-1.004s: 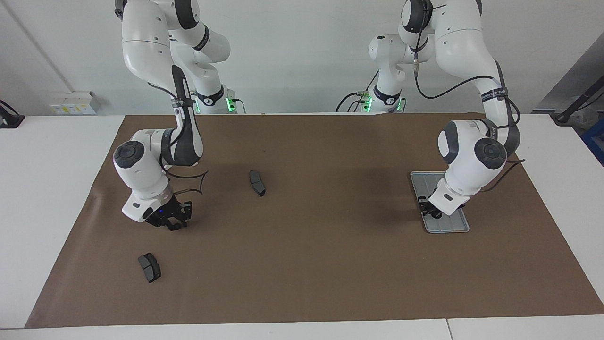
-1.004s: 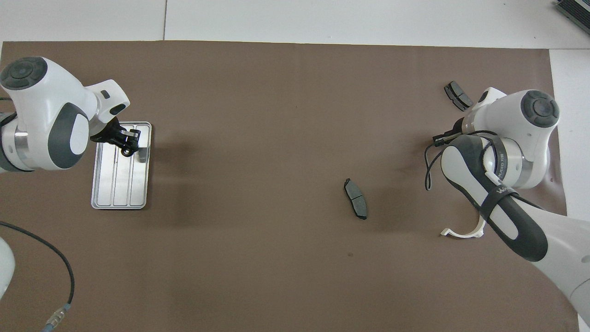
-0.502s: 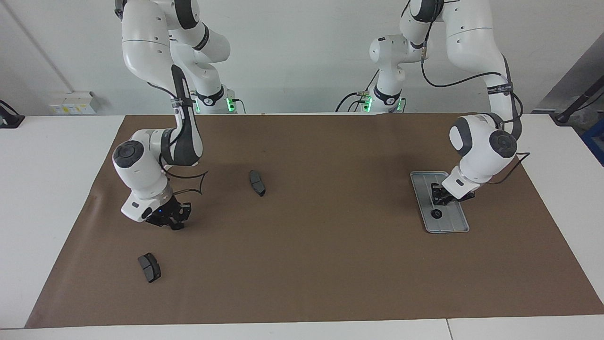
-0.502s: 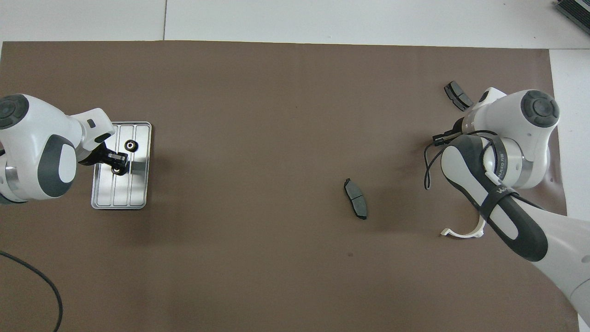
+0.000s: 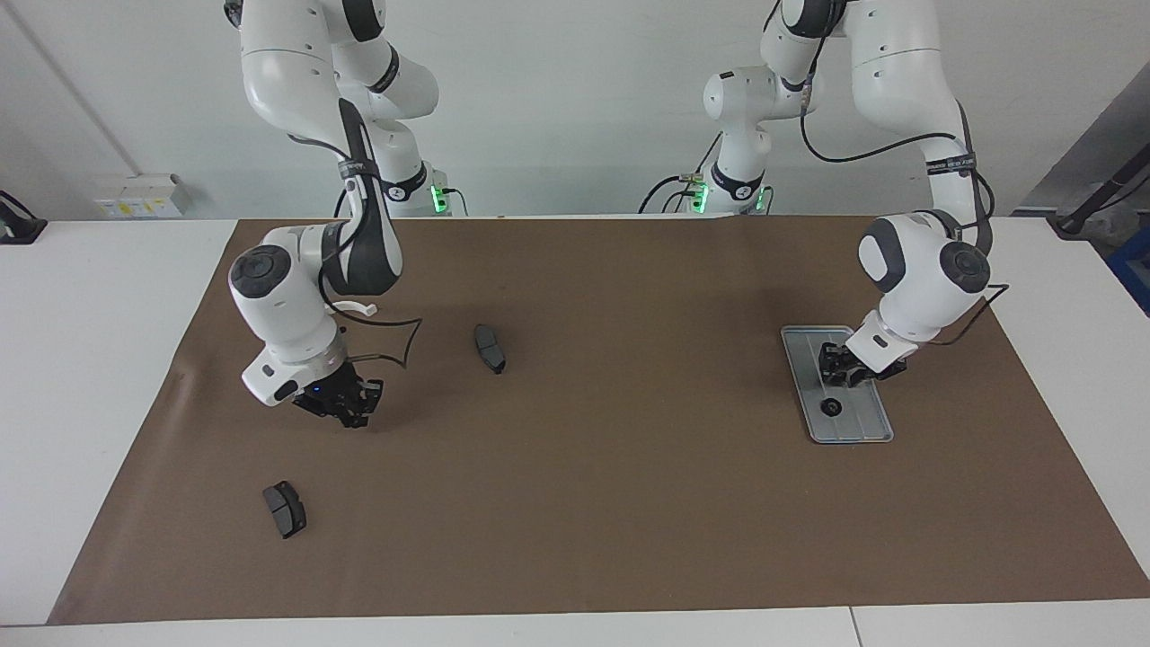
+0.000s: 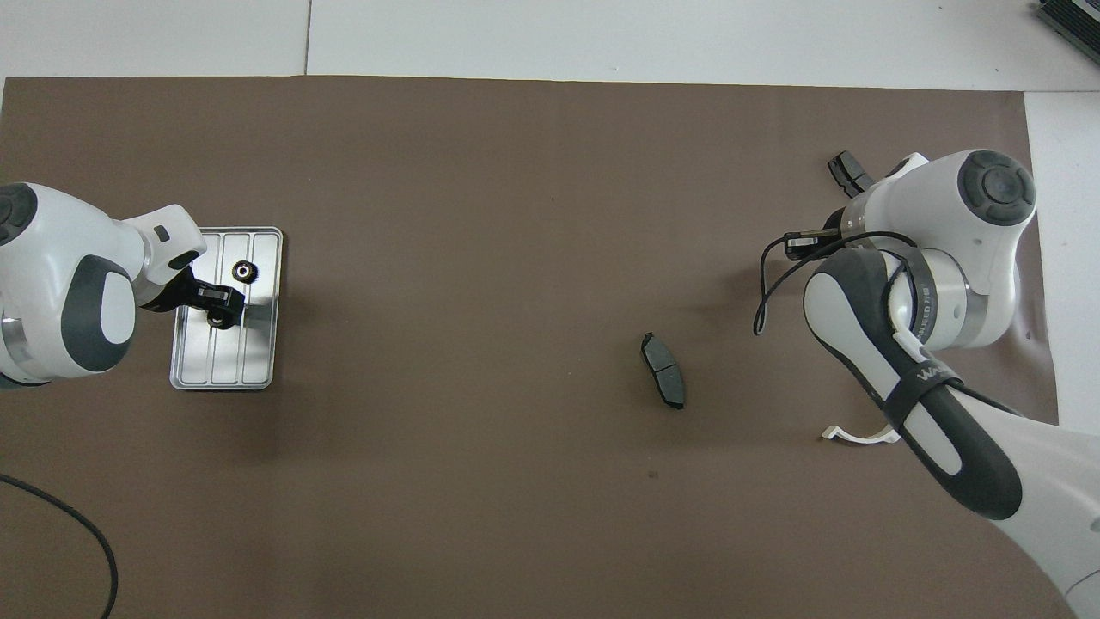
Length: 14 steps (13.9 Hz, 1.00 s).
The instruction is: Pick bearing gear from pile to tray
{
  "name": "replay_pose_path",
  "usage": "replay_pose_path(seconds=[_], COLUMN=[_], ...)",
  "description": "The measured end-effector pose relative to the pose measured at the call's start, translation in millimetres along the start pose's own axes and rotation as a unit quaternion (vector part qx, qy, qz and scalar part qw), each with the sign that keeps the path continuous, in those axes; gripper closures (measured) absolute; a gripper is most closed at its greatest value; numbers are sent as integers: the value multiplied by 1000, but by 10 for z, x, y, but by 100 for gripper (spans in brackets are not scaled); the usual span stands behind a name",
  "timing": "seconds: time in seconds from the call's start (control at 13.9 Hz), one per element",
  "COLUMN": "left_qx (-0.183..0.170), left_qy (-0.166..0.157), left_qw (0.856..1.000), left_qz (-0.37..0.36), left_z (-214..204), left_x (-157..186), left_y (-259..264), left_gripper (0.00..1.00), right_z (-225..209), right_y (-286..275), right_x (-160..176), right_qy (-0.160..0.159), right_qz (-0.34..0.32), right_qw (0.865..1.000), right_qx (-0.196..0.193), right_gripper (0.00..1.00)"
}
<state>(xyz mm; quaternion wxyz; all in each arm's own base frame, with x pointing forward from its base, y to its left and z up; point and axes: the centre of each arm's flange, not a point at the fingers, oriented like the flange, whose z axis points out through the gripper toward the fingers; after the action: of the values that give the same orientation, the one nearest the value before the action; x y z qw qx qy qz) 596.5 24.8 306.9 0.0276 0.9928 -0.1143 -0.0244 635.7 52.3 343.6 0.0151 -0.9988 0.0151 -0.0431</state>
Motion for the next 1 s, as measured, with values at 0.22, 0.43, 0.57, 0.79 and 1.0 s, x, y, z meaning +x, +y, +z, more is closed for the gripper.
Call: replay_pose_path(seconds=[0.22,0.43,0.57,0.79,1.0], left_qx=[-17,-26,-29,-33,-34], left_qy=[24,45,49,45,53], left_qw=[1000,998,996,993,990], left_qz=[-8,-39,-75,-105,-127], left_z=[-169,-443,-521,-496,-492], left_x=[117,344,476,520,519], left_y=[83,448,1000,1779,2240], left_gripper=[13,14,14,15,16], right_z=[-138,-155,-160,-109,176], right_y=[-657,-1328,-1762,-2375,-2851], right_x=[-82,-255,-412,-650,-881], right_qy=[-10,-12,-12,0,3], right_qz=[34,53,67,92,100], right_qw=[999,998,998,996,994], right_qx=[3,7,11,24,32], right_gripper=[76,76,76,76,76])
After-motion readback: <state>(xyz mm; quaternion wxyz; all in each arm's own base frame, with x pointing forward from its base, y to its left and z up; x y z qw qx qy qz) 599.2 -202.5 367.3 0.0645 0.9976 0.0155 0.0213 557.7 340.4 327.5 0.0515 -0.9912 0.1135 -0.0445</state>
